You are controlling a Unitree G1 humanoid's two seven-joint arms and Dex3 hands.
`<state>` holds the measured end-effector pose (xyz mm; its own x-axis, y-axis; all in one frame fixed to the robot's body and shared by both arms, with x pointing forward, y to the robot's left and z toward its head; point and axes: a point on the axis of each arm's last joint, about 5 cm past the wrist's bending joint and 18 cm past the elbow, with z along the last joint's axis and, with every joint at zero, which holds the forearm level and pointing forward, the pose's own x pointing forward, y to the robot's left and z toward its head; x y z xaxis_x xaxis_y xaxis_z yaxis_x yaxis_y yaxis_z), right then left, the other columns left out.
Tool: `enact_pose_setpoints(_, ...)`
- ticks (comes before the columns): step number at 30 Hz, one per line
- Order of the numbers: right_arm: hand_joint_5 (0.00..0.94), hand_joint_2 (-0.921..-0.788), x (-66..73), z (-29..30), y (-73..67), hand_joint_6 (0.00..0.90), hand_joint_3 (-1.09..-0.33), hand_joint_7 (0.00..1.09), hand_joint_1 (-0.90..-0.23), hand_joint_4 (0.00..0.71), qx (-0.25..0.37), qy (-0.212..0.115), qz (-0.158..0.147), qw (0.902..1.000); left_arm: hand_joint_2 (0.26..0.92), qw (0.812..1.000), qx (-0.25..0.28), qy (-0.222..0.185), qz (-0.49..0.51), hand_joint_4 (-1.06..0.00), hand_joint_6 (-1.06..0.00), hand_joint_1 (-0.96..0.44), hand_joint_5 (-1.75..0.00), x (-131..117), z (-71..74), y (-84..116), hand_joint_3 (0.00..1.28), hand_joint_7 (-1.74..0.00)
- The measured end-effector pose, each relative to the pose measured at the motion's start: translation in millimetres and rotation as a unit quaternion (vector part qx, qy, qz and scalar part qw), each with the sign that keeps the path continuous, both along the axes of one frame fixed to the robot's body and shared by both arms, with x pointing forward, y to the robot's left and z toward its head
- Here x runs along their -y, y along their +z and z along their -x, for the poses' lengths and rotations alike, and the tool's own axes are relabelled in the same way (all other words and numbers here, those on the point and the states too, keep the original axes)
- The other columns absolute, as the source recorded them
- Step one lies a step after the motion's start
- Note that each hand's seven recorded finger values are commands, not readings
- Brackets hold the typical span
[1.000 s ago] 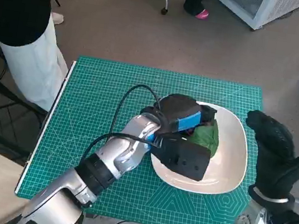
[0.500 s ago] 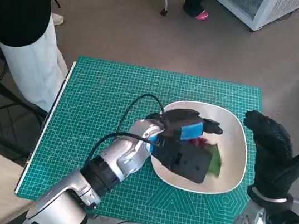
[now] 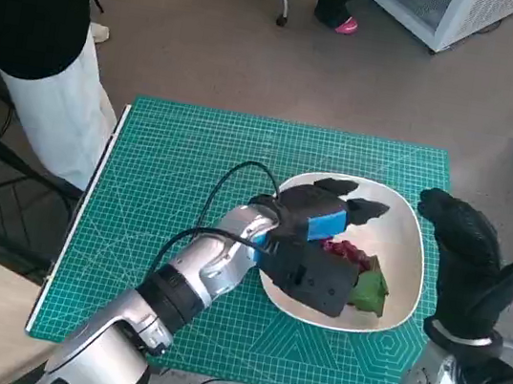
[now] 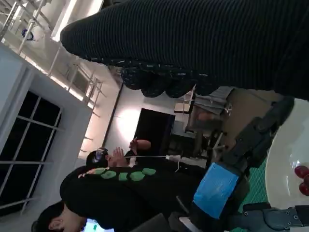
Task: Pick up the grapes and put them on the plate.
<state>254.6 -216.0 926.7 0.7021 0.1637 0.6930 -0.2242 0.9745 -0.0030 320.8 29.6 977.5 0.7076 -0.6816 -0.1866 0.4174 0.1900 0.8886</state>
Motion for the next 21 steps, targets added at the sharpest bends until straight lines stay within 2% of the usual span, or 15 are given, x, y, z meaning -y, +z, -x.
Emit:
enact_pose_setpoints(8, 0.000, -0.921, -0.2, -0.6, 0.2, 0.569, -0.540, 0.00, -0.438, 0.622, 0.001, 0.000, 0.000, 1.0000, 0.915, 0.998, 0.013, 0.007, 0.058, -0.01, -0.15, -0.52, 0.00, -22.1, -6.8, 6.3, 0.02, 0.00)
enact_pose_setpoints(11, 0.000, -0.921, -0.2, -0.5, 0.0, 0.570, -0.539, 0.00, -0.438, 0.623, 0.001, -0.001, 0.000, 1.0000, 0.919, 0.996, 0.014, 0.015, 0.091, -0.02, -0.16, -0.53, 0.00, -34.2, -8.8, 7.2, 0.06, 0.00)
enact_pose_setpoints(16, 0.000, -0.921, -0.4, -0.8, -0.3, 0.570, -0.538, 0.00, -0.442, 0.623, 0.002, -0.001, 0.000, 1.0000, 0.921, 0.986, 0.006, 0.030, 0.166, -0.02, -0.17, -0.55, 0.00, -57.0, -9.5, 3.6, 0.19, -0.01)
enact_pose_setpoints(21, 0.000, -0.921, -0.9, -1.9, -0.9, 0.570, -0.538, 0.00, -0.442, 0.623, 0.000, -0.001, -0.001, 1.0000, 0.921, 0.965, -0.012, 0.050, 0.256, -0.02, -0.18, -0.59, 0.00, -80.7, -8.0, -3.0, 0.38, -0.01)
